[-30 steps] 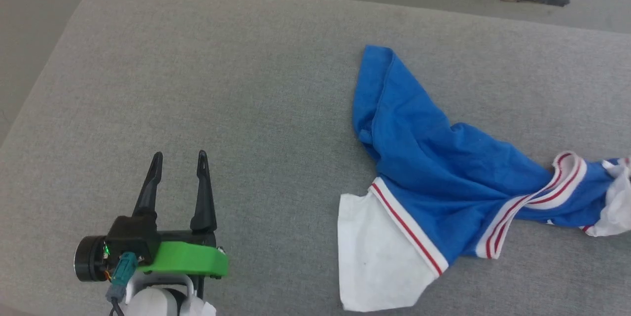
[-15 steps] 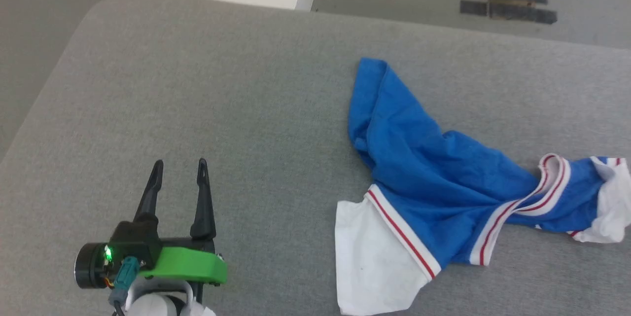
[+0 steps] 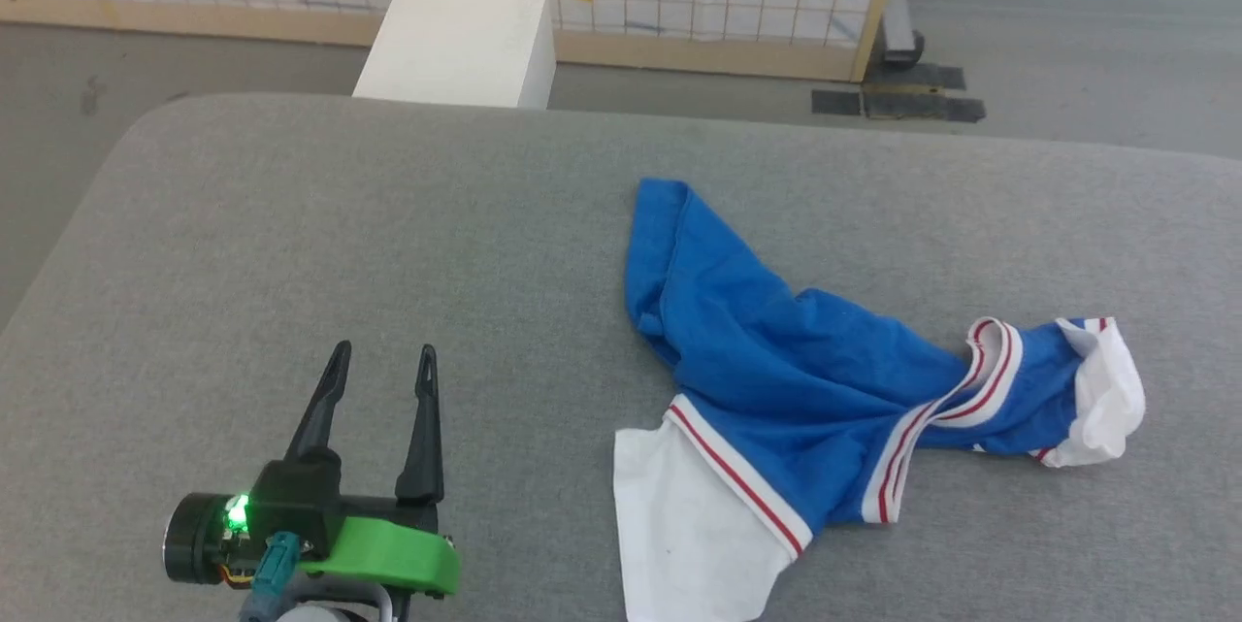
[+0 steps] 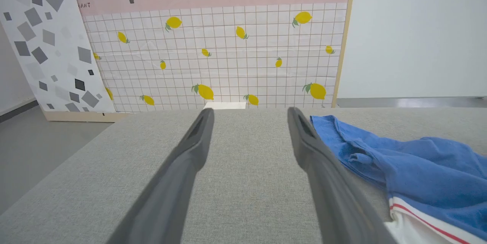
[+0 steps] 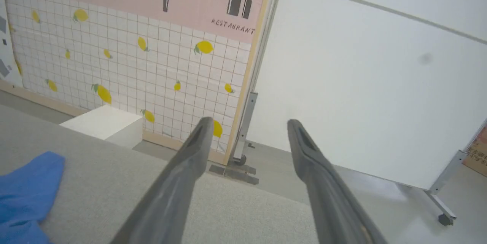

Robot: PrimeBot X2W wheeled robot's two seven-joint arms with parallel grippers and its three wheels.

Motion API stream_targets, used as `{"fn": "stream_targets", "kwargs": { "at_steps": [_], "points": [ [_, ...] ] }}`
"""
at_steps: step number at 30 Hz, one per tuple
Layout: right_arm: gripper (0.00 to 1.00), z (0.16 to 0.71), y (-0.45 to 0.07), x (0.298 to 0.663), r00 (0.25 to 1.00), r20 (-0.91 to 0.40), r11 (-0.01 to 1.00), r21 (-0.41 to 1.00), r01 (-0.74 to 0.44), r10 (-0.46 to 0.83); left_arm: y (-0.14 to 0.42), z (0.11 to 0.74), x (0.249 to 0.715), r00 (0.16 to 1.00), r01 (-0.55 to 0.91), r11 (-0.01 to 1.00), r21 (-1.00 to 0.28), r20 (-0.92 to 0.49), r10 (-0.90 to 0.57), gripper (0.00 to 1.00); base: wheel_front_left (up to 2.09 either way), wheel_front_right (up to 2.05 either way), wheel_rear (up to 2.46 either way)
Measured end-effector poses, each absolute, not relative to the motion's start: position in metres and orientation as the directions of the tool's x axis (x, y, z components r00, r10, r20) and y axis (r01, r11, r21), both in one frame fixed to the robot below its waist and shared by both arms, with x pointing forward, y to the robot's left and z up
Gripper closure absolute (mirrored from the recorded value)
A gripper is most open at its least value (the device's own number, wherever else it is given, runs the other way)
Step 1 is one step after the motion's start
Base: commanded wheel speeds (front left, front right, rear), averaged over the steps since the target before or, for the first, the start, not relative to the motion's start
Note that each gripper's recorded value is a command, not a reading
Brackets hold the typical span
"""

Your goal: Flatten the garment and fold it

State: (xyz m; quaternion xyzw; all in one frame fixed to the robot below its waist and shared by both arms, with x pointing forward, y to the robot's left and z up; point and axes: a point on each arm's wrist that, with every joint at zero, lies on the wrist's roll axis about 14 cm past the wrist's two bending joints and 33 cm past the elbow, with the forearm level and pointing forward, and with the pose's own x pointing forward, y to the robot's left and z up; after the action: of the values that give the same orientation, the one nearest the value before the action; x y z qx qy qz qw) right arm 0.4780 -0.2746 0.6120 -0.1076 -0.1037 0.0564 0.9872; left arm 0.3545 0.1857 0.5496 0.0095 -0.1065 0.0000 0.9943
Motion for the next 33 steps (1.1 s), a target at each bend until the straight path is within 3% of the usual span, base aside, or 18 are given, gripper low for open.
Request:
{"fn": "stream_targets", "kwargs": {
  "at_steps": [8,11,19,23,28,33],
  "points": [
    [0.00,0.640,-0.229,0.406,0.898,0.434,0.992,-0.129,-0.014,0.069,0.158,0.558,0.352,0.966,0.098,0.994,0.038,0.237,-0.104,0.00,0.00,0.00,0.00],
    [0.00,0.641,-0.214,0.388,0.887,0.458,0.995,-0.093,-0.020,0.061,0.141,0.552,0.349,0.959,0.168,0.983,0.078,0.217,-0.181,0.00,0.00,0.00,0.00],
    [0.00,0.588,-0.192,0.369,0.943,0.327,0.997,0.014,-0.075,0.067,0.109,0.517,0.347,0.929,0.337,0.919,0.204,0.087,-0.360,0.00,0.00,0.00,0.00],
    [0.00,0.569,-0.188,0.365,0.959,0.274,0.996,0.033,-0.081,0.069,0.089,0.485,0.345,0.890,0.451,0.851,0.269,-0.058,-0.453,0.00,0.00,0.00,0.00],
    [0.00,0.545,-0.186,0.364,0.976,0.201,0.996,0.028,-0.086,0.079,0.049,0.456,0.333,0.774,0.633,0.709,0.310,-0.255,-0.579,0.00,0.00,0.00,0.00],
    [0.00,0.530,-0.186,0.366,0.985,0.154,0.996,0.012,-0.085,0.083,0.030,0.432,0.317,0.625,0.775,0.569,0.275,-0.472,-0.622,0.00,0.00,0.00,0.00]
  ]
}}
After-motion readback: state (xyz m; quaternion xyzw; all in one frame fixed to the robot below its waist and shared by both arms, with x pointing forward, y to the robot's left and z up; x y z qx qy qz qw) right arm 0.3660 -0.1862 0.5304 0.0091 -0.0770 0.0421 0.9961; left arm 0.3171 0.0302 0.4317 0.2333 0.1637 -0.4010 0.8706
